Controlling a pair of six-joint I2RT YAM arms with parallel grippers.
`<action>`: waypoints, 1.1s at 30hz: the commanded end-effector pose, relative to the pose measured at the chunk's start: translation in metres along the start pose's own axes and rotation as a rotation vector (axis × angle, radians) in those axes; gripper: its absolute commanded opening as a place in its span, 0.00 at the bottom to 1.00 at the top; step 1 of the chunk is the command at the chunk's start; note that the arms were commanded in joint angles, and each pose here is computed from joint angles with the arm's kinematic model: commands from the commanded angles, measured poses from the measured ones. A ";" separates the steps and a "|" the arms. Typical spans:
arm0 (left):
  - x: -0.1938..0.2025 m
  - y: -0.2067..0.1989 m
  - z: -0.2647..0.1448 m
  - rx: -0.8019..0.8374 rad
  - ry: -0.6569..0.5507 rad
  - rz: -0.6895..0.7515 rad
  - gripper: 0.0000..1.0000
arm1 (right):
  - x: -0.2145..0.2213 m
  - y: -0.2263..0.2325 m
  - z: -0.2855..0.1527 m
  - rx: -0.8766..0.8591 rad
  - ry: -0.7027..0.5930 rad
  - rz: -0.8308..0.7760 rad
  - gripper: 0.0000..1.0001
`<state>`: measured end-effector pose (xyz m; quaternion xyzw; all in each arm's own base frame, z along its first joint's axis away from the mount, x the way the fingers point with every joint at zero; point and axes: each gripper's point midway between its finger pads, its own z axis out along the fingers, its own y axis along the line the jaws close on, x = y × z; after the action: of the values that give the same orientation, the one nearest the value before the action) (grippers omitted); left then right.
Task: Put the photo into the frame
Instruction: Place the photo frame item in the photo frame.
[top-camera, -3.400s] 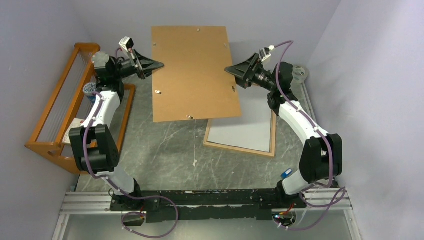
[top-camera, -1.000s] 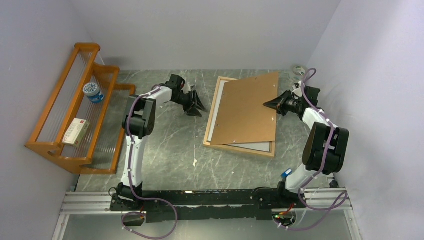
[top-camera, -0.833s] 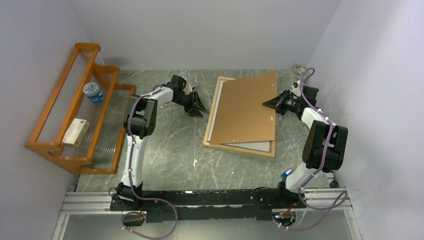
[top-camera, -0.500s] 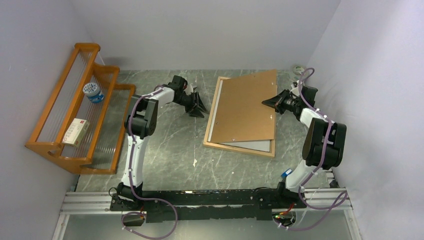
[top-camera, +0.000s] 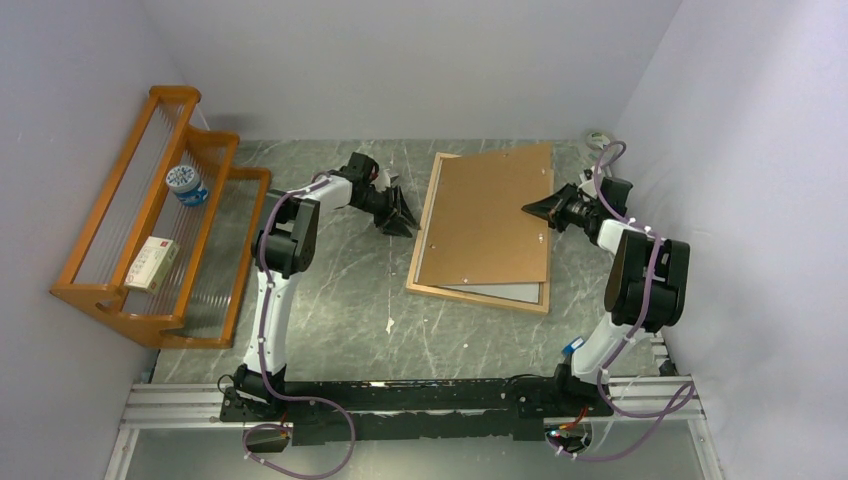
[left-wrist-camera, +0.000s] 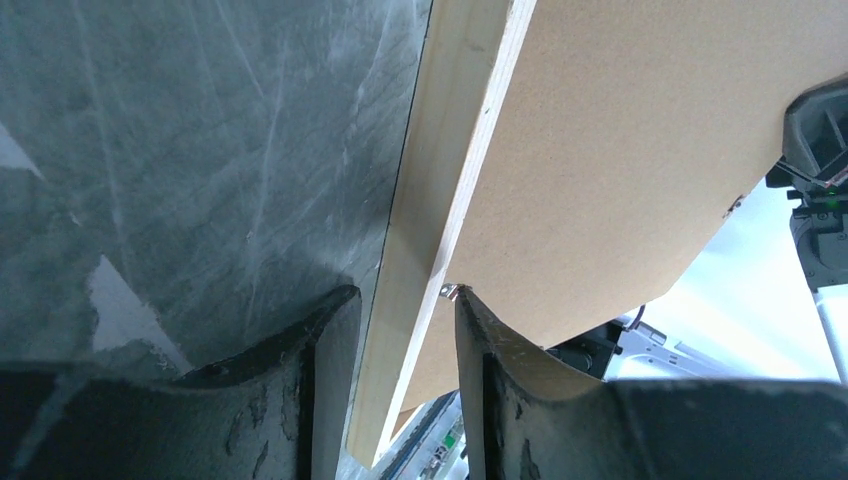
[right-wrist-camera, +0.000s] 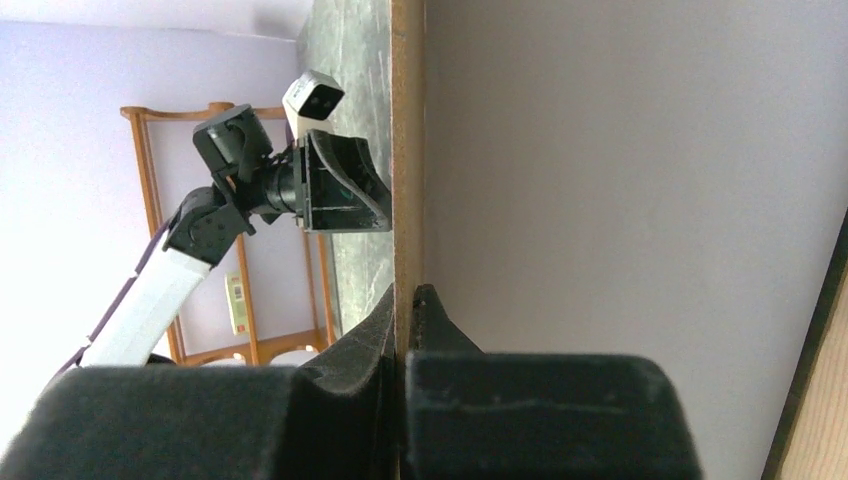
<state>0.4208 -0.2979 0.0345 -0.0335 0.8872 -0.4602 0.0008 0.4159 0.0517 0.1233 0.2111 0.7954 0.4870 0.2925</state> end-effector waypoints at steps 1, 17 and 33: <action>0.003 0.004 0.008 0.008 0.016 0.023 0.46 | 0.007 0.004 0.008 -0.057 0.048 -0.024 0.00; 0.004 0.030 -0.031 -0.199 -0.120 0.037 0.44 | 0.040 0.004 0.053 0.018 0.141 -0.011 0.08; 0.028 0.073 -0.106 -0.272 -0.228 -0.064 0.46 | 0.087 0.024 0.096 0.109 0.246 -0.092 0.69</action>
<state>0.3879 -0.1786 0.0286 -0.1311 0.9277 -0.3443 0.0596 0.3998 0.1831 0.0653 0.1522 0.8502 0.4751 0.1679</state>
